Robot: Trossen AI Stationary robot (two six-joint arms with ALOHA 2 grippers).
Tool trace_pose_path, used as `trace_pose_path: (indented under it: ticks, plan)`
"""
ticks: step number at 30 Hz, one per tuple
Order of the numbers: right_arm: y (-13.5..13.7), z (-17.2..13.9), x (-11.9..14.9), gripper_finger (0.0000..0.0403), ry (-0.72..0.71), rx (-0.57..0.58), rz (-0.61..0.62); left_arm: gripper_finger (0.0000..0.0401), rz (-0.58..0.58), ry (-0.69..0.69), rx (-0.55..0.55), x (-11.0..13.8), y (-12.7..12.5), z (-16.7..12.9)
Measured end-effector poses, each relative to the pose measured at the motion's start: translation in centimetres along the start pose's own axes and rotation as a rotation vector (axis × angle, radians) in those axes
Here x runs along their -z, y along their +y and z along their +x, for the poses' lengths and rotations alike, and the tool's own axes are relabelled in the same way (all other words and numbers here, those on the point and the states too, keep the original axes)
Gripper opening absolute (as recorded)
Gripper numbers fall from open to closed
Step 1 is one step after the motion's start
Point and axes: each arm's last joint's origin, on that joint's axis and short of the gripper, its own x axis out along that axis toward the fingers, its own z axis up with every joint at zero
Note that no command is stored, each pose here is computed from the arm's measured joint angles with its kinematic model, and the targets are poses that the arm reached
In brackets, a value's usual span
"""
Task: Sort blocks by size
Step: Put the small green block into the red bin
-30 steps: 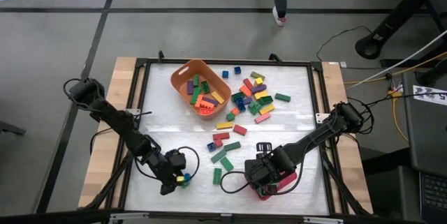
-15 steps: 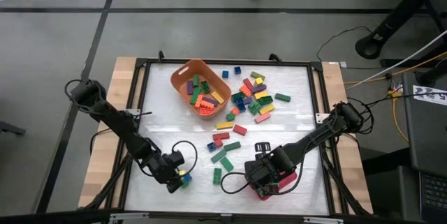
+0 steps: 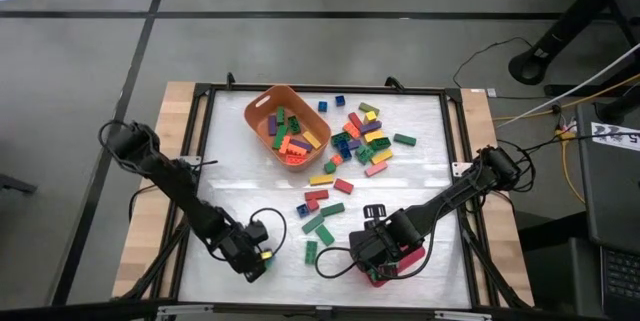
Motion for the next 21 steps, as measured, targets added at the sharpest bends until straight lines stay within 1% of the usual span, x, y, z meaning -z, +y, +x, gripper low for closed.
trace_pose_path:
  ticks: [6, 12, 21]
  plan:
    - [0.01, 0.01, -0.02, 0.0182, -0.001, -0.002, 0.000, 0.0170, 0.005, 0.009, -0.064, -0.07, -0.50, 0.53]
    - [0.04, 0.01, -0.07, 0.0182, -0.006, -0.004, 0.000, 0.0170, 0.017, -0.032, -0.059, -0.28, -0.94, 0.37]
    - [0.10, 0.01, -0.21, 0.0182, -0.020, -0.011, 0.001, 0.0170, 0.023, -0.046, -0.064, -0.37, -0.91, 0.37]
